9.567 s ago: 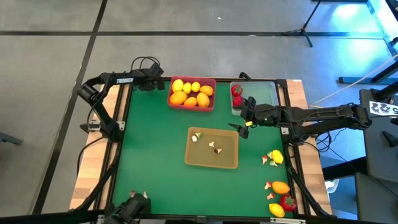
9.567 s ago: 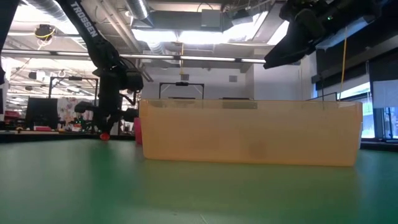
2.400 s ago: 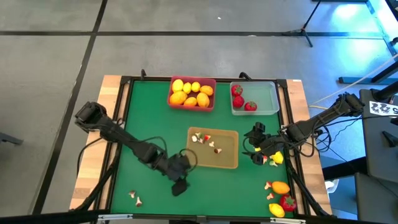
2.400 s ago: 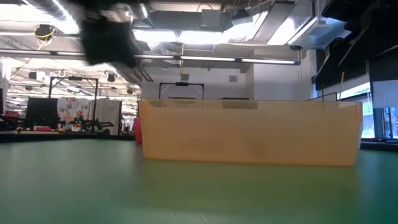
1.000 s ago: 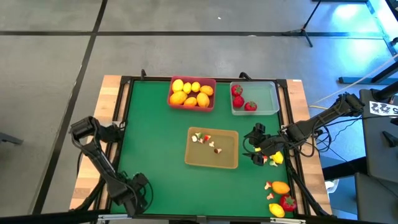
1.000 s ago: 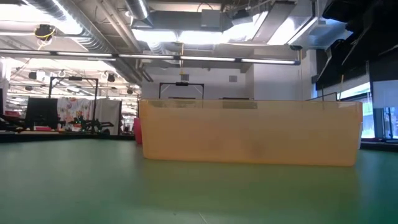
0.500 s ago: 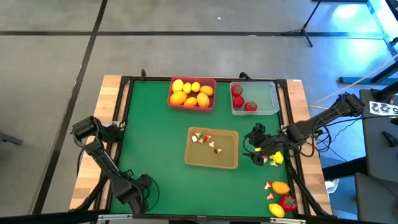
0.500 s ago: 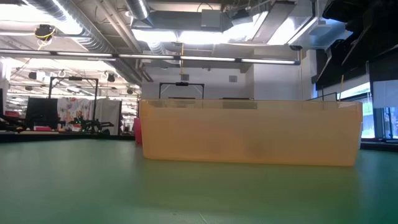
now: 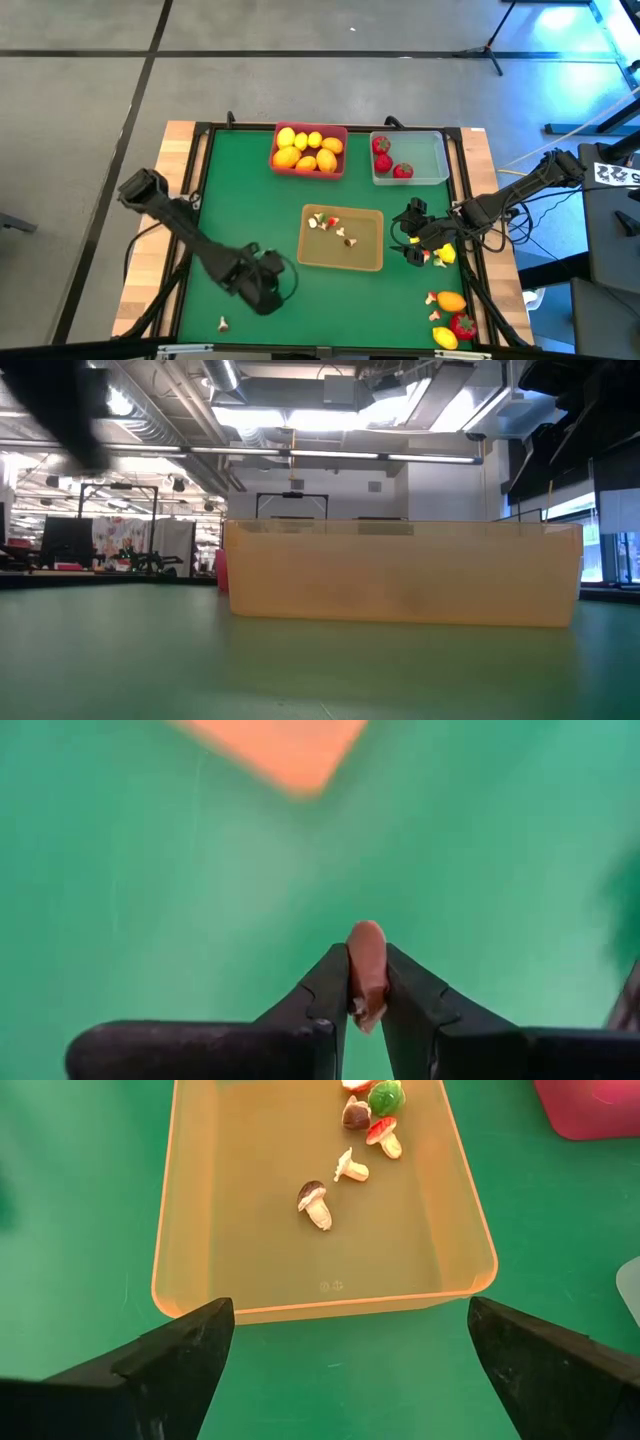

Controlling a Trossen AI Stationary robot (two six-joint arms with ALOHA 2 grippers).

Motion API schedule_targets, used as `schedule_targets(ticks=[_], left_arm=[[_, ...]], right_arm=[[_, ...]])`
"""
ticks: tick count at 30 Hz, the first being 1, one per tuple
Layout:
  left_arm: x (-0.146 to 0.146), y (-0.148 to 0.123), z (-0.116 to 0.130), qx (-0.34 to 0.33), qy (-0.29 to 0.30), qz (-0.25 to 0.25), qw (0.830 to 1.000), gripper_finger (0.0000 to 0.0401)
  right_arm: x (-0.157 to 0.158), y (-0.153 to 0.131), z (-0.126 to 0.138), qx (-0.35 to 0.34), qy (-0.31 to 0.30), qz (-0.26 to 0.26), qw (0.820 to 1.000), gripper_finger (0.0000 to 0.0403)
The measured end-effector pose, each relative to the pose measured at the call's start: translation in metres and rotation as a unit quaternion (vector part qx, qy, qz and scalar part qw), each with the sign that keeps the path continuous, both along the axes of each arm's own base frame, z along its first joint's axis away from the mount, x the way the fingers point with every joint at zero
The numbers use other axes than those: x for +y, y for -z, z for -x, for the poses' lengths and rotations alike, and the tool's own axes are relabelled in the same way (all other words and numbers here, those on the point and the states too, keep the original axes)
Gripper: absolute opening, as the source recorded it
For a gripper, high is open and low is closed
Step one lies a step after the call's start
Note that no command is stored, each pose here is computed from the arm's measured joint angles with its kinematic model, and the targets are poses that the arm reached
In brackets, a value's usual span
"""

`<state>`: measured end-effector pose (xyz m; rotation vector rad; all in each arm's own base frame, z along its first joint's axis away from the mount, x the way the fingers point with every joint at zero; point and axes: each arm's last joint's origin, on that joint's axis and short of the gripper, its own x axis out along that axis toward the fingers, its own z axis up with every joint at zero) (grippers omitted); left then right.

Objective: Sort produce into baskets
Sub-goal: Put the brown mushroom into the orange bin

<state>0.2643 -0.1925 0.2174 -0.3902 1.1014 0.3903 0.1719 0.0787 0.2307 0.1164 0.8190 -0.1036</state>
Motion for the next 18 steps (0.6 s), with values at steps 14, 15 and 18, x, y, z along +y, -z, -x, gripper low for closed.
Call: schedule_targets(ticks=[14, 15, 18], left_arm=[[0.054, -0.016, -0.066, -0.147, 0.066, -0.098, 0.982, 0.0058], [0.059, -0.016, -0.069, -0.152, 0.066, -0.102, 0.981, 0.0058], [0.074, -0.019, -0.077, -0.165, 0.045, -0.106, 0.979, 0.0058]], right_arm=[[0.0, 0.0, 0.0, 0.001, -0.007, 0.007, 1.0, 0.0399], [0.0, 0.0, 0.0, 0.001, -0.008, 0.007, 1.0, 0.0399], [0.0, 0.0, 0.0, -0.001, -0.008, 0.013, 1.0, 0.0399]])
